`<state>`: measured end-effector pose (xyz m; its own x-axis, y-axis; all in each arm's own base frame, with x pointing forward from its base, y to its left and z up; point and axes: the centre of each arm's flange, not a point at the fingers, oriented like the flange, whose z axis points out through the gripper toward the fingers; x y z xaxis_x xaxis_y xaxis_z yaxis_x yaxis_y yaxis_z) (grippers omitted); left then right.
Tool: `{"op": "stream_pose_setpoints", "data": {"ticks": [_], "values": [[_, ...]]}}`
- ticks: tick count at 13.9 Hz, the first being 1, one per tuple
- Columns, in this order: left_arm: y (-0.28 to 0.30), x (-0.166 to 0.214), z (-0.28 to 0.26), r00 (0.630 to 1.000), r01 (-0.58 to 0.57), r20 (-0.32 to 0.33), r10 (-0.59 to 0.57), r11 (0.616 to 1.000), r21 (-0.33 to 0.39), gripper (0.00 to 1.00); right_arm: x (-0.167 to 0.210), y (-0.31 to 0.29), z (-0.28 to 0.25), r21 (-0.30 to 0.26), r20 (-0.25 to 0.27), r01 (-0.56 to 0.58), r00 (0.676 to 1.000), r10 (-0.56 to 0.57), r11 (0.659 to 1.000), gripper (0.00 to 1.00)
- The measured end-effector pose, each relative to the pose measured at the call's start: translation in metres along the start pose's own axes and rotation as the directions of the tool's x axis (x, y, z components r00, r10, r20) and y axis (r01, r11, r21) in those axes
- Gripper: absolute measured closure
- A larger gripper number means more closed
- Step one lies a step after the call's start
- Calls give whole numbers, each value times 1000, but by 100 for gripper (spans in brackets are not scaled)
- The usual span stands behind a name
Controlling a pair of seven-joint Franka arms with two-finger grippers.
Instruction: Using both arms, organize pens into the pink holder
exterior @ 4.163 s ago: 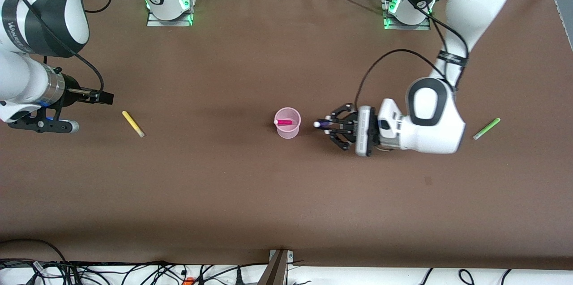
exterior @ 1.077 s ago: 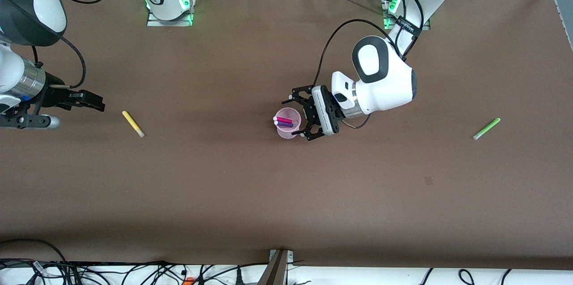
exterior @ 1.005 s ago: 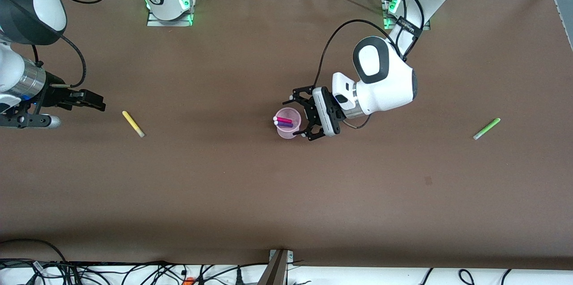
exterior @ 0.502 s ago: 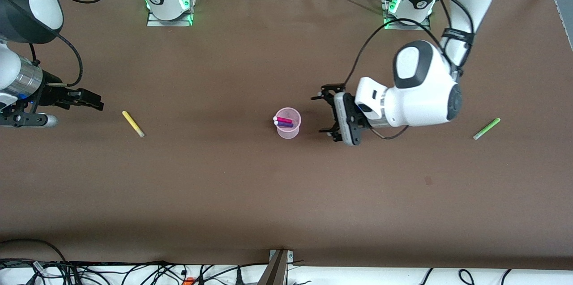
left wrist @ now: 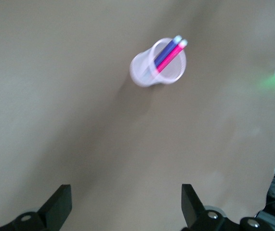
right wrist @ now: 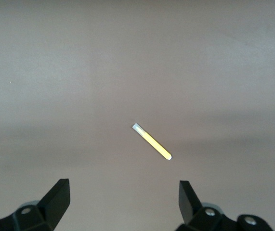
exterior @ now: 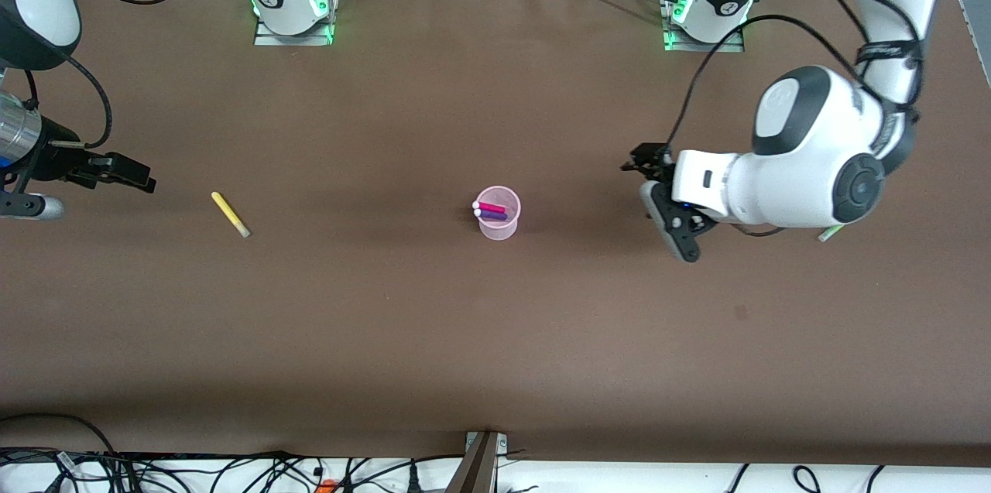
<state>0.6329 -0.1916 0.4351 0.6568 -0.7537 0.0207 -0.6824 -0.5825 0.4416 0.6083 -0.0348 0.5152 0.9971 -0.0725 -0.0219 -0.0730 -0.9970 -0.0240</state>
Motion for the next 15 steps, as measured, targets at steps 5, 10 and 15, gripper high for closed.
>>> {"op": "stream_pose_setpoints", "data": {"ticks": [5,10,15], "values": [[2,-49,-71,931,283,148,-334,914,290,0,-4,0,-11,-2,-10,-1,1000,1,1000,0],[1,-117,-160,850,488,-43,-526,752,443,0,-11,-4,-8,-3,49,-8,999,8,1000,0],[-15,-179,-170,631,768,-327,-704,506,393,0,-14,-16,-15,-6,60,-54,997,54,999,0]]}}
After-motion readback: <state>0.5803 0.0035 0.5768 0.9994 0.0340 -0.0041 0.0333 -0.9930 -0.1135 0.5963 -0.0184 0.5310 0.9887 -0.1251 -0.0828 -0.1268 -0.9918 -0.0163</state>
